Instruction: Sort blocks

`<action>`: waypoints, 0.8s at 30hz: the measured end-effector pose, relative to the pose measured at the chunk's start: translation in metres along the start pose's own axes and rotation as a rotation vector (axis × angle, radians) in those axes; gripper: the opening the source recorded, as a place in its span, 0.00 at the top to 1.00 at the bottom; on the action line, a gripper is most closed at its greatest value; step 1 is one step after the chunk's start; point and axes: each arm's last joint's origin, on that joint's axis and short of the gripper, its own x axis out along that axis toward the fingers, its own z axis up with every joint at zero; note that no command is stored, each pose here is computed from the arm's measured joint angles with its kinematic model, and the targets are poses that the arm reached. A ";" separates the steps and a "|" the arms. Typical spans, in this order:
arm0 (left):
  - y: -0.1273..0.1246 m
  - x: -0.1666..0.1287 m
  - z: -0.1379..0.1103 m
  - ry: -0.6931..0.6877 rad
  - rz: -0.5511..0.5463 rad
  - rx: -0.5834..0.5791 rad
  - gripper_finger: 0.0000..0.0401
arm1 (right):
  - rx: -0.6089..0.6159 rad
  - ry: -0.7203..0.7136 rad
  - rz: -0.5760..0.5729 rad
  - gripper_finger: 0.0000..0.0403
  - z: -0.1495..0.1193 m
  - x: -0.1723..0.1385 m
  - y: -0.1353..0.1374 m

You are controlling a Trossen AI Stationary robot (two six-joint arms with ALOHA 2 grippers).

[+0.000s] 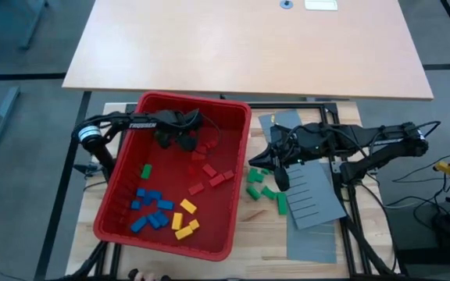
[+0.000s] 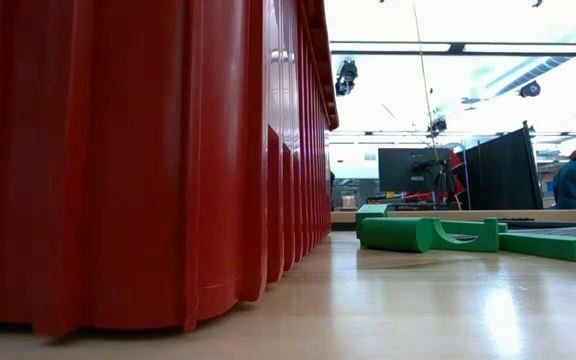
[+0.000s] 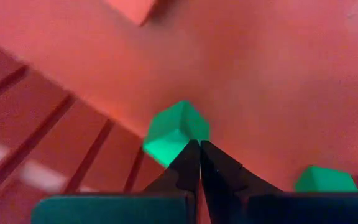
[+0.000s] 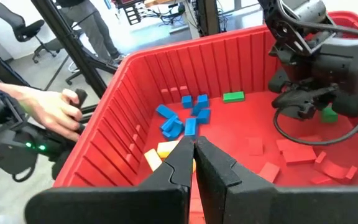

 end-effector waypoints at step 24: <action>-0.015 -0.052 0.063 -0.073 0.117 0.038 1.00 | -0.005 -0.012 -0.003 1.00 0.001 -0.004 0.000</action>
